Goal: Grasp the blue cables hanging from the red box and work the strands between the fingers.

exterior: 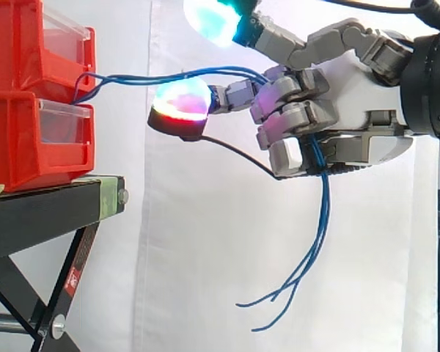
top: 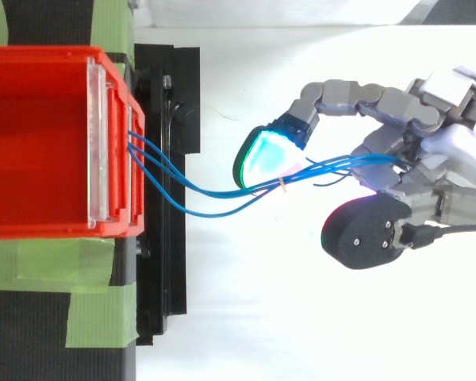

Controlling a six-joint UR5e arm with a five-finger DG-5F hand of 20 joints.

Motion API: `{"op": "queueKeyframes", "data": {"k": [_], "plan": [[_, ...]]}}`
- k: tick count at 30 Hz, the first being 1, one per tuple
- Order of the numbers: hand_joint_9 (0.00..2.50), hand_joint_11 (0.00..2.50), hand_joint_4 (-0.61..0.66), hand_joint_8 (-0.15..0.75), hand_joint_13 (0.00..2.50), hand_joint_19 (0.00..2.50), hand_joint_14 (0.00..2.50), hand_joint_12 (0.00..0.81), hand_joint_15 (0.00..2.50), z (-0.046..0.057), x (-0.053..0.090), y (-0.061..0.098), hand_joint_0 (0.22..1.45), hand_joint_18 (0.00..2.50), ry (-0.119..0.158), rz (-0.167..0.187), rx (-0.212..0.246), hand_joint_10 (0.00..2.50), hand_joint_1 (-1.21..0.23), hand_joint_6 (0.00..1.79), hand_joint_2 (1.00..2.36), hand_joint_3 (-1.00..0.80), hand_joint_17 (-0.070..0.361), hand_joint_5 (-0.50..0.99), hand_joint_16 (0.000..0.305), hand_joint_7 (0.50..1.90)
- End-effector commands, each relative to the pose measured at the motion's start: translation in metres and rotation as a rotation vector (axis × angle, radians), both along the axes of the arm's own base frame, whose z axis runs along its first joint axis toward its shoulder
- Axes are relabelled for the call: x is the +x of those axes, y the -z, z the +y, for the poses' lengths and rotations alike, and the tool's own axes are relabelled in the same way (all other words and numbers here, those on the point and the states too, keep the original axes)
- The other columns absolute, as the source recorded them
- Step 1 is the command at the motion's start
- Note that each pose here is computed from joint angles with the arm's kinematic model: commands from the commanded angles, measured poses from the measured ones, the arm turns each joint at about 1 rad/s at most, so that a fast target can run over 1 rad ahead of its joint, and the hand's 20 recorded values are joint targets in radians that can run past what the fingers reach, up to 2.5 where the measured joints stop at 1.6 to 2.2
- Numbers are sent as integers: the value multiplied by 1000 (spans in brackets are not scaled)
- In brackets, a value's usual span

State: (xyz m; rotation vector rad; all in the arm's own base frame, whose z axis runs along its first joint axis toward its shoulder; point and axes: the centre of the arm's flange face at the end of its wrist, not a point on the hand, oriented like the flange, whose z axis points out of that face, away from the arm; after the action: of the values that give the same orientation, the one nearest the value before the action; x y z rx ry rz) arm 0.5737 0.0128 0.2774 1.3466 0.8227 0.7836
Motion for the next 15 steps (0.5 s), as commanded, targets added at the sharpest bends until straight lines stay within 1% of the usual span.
{"op": "queueKeyframes", "data": {"k": [1, 5, 12, 15], "plan": [[1326, 2500, 179, 545, 1690, 713, 2500, 672, 1934, 3, 0, 0, 890, 1950, 3, -5, 3, 2500, -662, 450, 1003, -938, 151, 126, 201, 1121], [1326, 2500, 189, 545, 1690, 713, 2500, 672, 1934, 4, 0, 0, 889, 1950, 4, -4, 3, 2500, -660, 471, 1003, -915, 151, 141, 201, 1132], [1326, 2500, 184, 545, 1690, 713, 2500, 672, 1934, 6, -1, 0, 880, 1950, 0, -2, 1, 2500, -649, 411, 1003, -926, 151, 238, 201, 1200], [1326, 2500, 181, 545, 1690, 713, 2500, 672, 1934, 7, -1, 0, 879, 1950, 4, -1, 1, 2500, -650, 402, 1003, -921, 151, 263, 201, 1217]]}}
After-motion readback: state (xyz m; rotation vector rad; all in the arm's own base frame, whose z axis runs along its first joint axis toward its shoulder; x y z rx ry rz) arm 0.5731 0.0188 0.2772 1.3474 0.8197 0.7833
